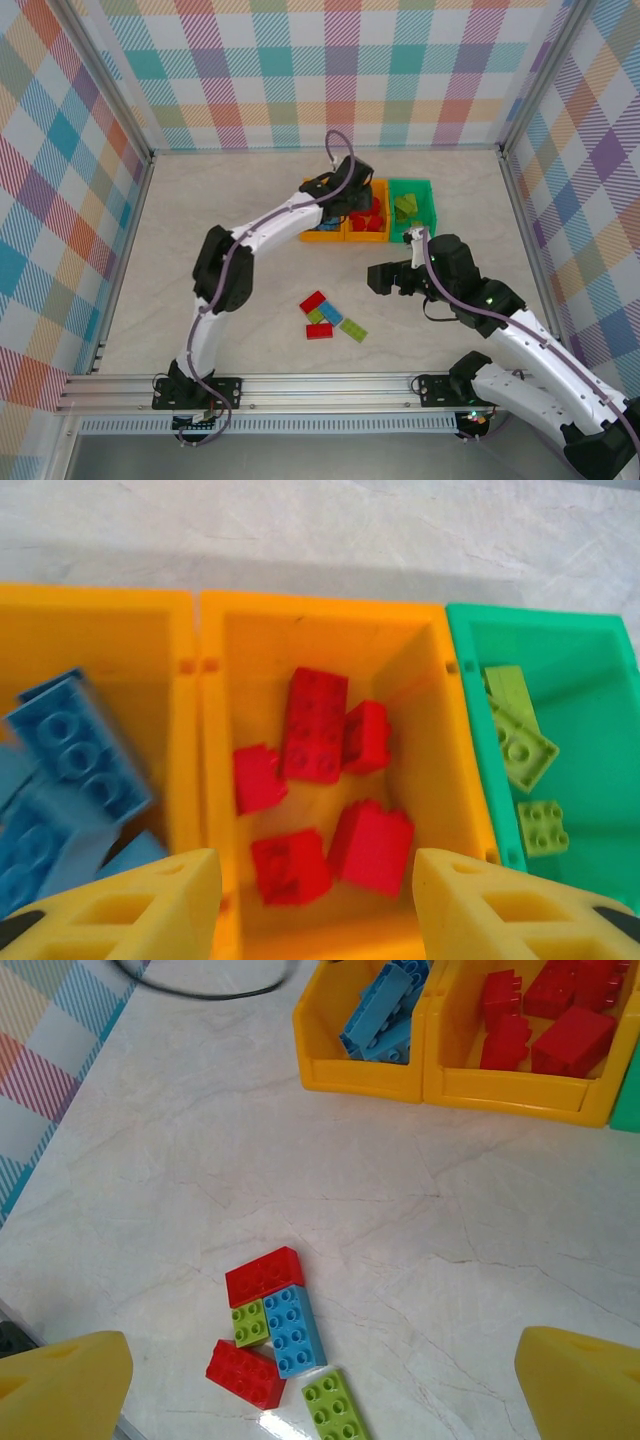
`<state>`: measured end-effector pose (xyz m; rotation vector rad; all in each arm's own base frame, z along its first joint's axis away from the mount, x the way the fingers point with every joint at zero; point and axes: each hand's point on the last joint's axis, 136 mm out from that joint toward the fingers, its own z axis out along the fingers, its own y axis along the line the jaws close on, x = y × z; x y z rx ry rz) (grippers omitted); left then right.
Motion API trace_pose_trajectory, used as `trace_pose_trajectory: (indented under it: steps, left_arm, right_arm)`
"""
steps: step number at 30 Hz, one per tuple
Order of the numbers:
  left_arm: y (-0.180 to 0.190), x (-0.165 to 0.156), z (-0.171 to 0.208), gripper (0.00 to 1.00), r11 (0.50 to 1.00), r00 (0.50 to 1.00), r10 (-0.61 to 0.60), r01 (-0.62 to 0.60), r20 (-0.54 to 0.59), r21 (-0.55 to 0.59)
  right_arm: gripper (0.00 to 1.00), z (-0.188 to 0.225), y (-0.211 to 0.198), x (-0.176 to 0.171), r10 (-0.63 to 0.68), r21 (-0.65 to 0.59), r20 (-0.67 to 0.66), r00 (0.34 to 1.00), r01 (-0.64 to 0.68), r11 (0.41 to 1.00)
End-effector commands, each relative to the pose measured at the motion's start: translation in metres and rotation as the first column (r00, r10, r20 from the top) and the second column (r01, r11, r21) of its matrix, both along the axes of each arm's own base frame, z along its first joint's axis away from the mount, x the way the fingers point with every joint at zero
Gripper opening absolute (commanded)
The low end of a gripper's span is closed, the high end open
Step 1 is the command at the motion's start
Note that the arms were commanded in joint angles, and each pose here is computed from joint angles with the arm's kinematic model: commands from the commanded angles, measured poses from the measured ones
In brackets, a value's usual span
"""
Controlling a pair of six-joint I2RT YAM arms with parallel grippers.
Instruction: Sort the legos into containers by color
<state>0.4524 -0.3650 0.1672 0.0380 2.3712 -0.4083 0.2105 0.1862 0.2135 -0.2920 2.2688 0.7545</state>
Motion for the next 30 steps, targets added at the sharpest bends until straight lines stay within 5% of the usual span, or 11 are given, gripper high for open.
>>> trace_pose_trajectory:
  steps: [1, 8, 12, 18, 20, 22, 27, 30]
  left_arm:
    - [0.016, -0.032, 0.088, 0.52, 0.993, 0.985, -0.059, 0.075, 0.163, -0.091]
    - [0.084, -0.117, 0.132, 0.49, 0.973, 0.926, -0.213, 0.231, 0.311, -0.022]
    - [0.118, -0.171, 0.146, 0.51, 0.931, 0.844, -0.356, 0.358, 0.401, 0.073]
    - [0.141, -0.249, 0.11, 0.7, 0.702, 0.609, -0.712, 0.634, 0.35, 0.324]
    - [0.15, -0.265, 0.094, 0.82, 0.615, 0.532, -0.789, 0.671, 0.309, 0.415]
    - [0.155, -0.283, 0.078, 0.99, 0.489, 0.399, -0.872, 0.709, 0.284, 0.508]
    - [0.141, -0.297, 0.065, 1.0, 0.447, 0.228, -0.878, 0.704, 0.42, 0.552]
    - [0.138, -0.3, 0.051, 1.0, 0.398, 0.192, -0.901, 0.721, 0.389, 0.567]
  right_arm:
    - [0.98, -0.008, 0.0, -0.001, -0.012, -0.005, -0.042, 0.999, 0.011, 1.0]
    - [0.95, -0.035, 0.03, -0.003, 0.077, 0.019, -0.196, 0.978, -0.075, 0.997]
    - [0.9, -0.065, 0.04, -0.013, 0.117, -0.053, -0.261, 0.958, -0.135, 0.989]
    - [0.82, -0.13, 0.039, -0.039, 0.085, -0.333, -0.335, 0.938, -0.202, 0.921]
    - [0.81, -0.144, 0.043, -0.047, 0.099, -0.391, -0.354, 0.93, -0.243, 0.888]
    - [0.8, -0.158, 0.045, -0.053, 0.103, -0.445, -0.376, 0.921, -0.276, 0.852]
    - [0.79, -0.184, 0.044, -0.06, 0.074, -0.529, -0.434, 0.898, -0.321, 0.786]
    - [0.74, -0.193, 0.047, -0.068, 0.088, -0.558, -0.451, 0.888, -0.357, 0.749]
